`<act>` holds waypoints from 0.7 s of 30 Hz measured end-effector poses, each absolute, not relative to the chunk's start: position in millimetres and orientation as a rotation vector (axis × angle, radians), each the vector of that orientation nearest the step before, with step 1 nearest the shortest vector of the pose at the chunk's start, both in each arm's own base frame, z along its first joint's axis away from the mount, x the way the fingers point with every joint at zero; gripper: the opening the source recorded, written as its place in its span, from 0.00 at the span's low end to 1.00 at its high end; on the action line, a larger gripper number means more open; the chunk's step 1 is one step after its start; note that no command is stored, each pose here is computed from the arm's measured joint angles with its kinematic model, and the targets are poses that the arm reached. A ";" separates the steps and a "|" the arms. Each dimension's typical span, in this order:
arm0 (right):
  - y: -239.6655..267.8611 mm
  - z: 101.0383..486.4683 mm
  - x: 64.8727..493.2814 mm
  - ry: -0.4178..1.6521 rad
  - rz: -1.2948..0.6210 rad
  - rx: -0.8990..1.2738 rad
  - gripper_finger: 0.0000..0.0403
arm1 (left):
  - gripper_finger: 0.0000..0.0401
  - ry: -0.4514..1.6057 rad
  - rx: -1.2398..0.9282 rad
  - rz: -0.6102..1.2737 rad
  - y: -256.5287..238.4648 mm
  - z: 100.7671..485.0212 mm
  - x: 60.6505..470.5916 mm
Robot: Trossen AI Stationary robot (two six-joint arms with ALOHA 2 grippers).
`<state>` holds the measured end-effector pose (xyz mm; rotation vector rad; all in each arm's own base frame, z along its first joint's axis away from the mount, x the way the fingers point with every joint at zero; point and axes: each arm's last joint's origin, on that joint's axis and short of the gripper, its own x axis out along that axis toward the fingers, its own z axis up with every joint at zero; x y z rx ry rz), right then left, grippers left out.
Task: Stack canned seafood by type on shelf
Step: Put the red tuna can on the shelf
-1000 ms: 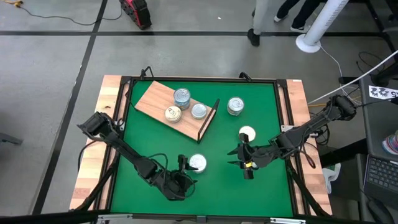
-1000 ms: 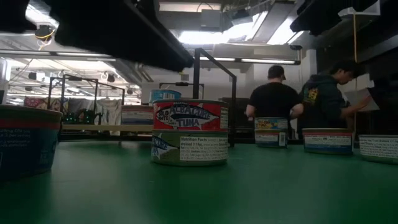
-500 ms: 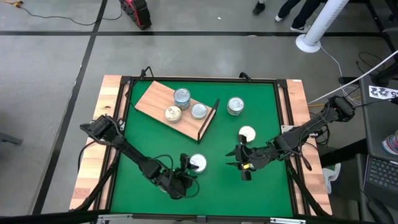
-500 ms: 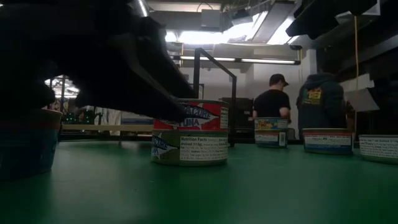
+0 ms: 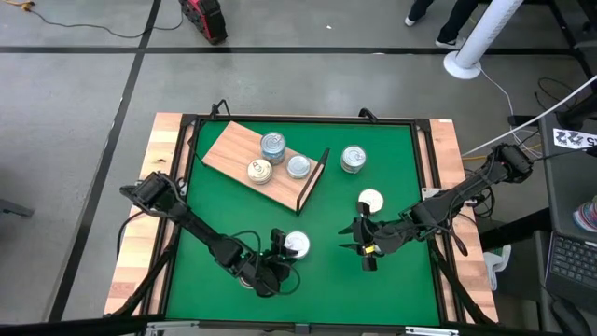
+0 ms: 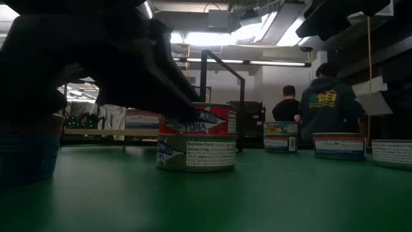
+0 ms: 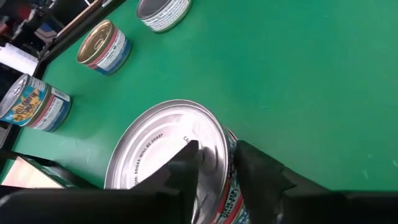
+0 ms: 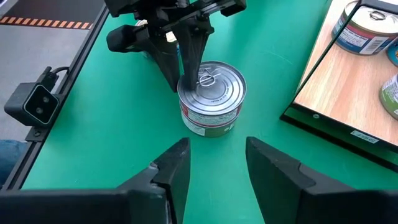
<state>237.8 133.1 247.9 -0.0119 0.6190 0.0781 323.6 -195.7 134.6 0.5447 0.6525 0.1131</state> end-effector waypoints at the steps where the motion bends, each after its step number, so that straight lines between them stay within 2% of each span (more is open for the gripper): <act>1: 133.1 247.9 237.8 0.619 0.078 -0.012 0.38 | 0.21 0.652 0.545 0.113 -195.7 134.6 323.6; 10: 133.6 247.8 237.7 0.624 0.093 -0.007 0.38 | 0.03 0.634 0.475 0.132 -196.4 136.0 324.5; 13: 133.9 247.7 237.6 0.628 0.104 -0.004 0.40 | 0.01 0.631 0.449 0.141 -196.2 136.1 324.7; 21: 133.8 247.8 237.6 0.625 0.106 -0.023 0.58 | 0.01 0.628 0.438 0.143 -197.0 137.8 325.8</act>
